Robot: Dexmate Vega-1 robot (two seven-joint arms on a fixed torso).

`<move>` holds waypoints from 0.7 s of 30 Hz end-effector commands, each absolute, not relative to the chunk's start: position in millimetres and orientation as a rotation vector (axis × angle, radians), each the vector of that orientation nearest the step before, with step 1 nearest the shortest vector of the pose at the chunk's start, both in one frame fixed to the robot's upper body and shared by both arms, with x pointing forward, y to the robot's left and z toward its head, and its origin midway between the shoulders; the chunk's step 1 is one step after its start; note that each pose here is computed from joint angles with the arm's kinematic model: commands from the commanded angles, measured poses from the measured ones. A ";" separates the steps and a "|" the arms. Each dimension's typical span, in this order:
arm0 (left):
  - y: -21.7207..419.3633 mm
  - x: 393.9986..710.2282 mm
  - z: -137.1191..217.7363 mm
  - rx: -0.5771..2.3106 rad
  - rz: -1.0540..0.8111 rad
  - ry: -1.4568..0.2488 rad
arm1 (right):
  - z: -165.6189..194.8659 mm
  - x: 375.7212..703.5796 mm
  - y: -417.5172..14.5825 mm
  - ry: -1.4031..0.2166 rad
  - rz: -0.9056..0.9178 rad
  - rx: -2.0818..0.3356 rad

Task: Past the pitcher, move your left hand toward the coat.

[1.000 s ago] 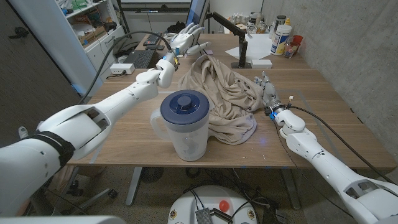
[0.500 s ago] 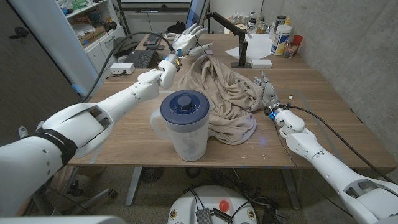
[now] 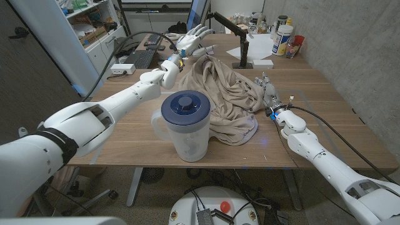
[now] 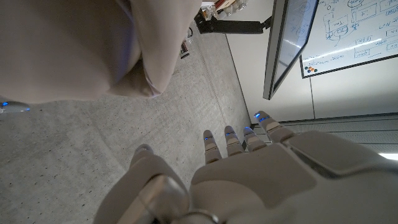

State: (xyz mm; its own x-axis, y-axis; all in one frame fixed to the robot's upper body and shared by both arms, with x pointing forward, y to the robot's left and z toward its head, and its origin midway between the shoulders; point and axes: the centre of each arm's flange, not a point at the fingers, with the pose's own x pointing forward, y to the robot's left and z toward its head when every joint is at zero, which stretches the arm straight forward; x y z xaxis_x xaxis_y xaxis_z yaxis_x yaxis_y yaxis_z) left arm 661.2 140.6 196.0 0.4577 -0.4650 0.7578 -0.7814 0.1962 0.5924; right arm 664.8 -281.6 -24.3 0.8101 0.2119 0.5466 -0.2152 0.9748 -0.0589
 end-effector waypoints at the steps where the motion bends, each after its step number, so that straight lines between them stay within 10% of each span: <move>1: 132.7 660.4 193.3 1.473 0.301 -1.194 | -24.1 664.8 -281.3 -0.582 0.230 0.003; 21: 124.4 660.5 189.5 1.496 0.276 -1.210 | -24.1 665.2 -281.0 -0.580 0.228 -0.001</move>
State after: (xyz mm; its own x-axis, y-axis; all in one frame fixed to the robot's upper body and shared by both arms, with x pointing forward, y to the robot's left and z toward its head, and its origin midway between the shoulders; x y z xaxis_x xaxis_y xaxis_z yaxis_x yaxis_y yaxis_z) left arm 660.1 130.3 191.5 0.4471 -0.5050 0.7383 -0.7858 0.1727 0.5939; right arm 664.9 -281.4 -24.0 0.8101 0.2148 0.5455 -0.2151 0.9745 -0.0644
